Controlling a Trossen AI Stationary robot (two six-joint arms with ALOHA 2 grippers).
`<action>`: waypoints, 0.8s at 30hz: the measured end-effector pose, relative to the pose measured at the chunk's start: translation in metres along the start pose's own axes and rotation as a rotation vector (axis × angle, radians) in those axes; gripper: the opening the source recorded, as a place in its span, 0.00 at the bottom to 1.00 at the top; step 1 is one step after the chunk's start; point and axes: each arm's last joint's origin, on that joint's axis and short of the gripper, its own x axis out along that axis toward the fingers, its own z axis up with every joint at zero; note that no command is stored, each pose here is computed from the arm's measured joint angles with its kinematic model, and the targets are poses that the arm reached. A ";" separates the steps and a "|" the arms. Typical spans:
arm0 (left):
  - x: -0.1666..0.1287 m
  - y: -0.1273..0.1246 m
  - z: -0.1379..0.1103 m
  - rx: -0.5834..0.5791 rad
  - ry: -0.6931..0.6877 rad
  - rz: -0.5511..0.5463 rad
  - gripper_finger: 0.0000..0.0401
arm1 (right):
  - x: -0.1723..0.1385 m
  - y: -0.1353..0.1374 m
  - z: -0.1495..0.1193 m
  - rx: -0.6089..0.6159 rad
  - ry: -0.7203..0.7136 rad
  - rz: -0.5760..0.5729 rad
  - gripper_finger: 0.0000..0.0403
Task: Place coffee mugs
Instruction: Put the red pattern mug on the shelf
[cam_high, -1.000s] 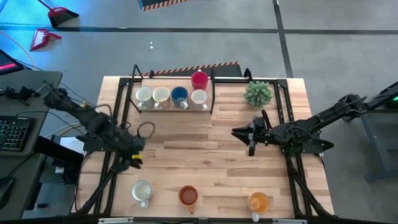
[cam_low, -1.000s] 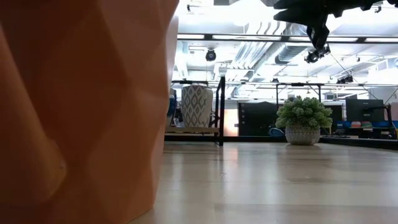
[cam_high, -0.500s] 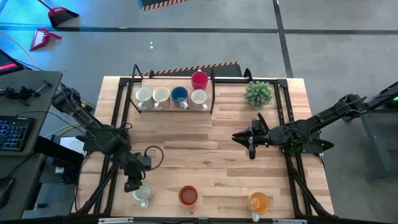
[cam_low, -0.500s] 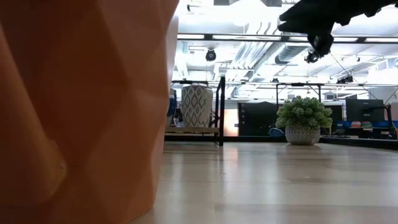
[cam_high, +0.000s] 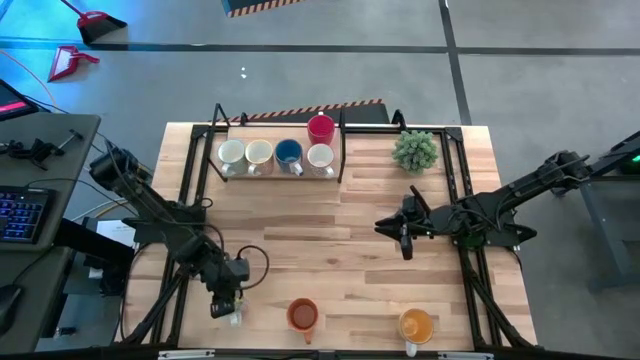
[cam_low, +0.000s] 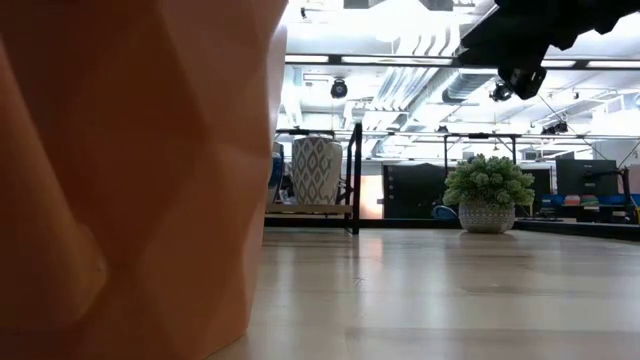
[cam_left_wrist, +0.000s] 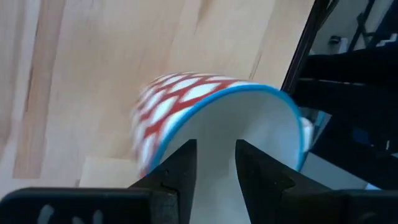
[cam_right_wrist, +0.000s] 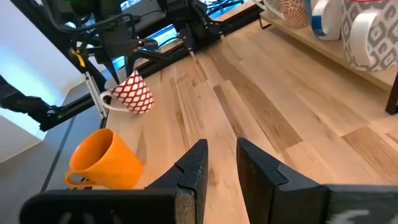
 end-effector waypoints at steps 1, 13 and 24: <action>0.000 -0.001 0.000 0.002 -0.006 -0.009 0.25 | 0.000 0.000 0.000 -0.001 0.005 0.003 0.17; -0.031 -0.011 0.002 0.004 -0.094 -0.064 0.25 | 0.000 -0.002 -0.003 -0.013 0.036 -0.009 0.17; -0.039 0.001 -0.004 -0.001 -0.056 0.153 0.25 | 0.000 -0.002 -0.003 -0.012 0.036 -0.007 0.17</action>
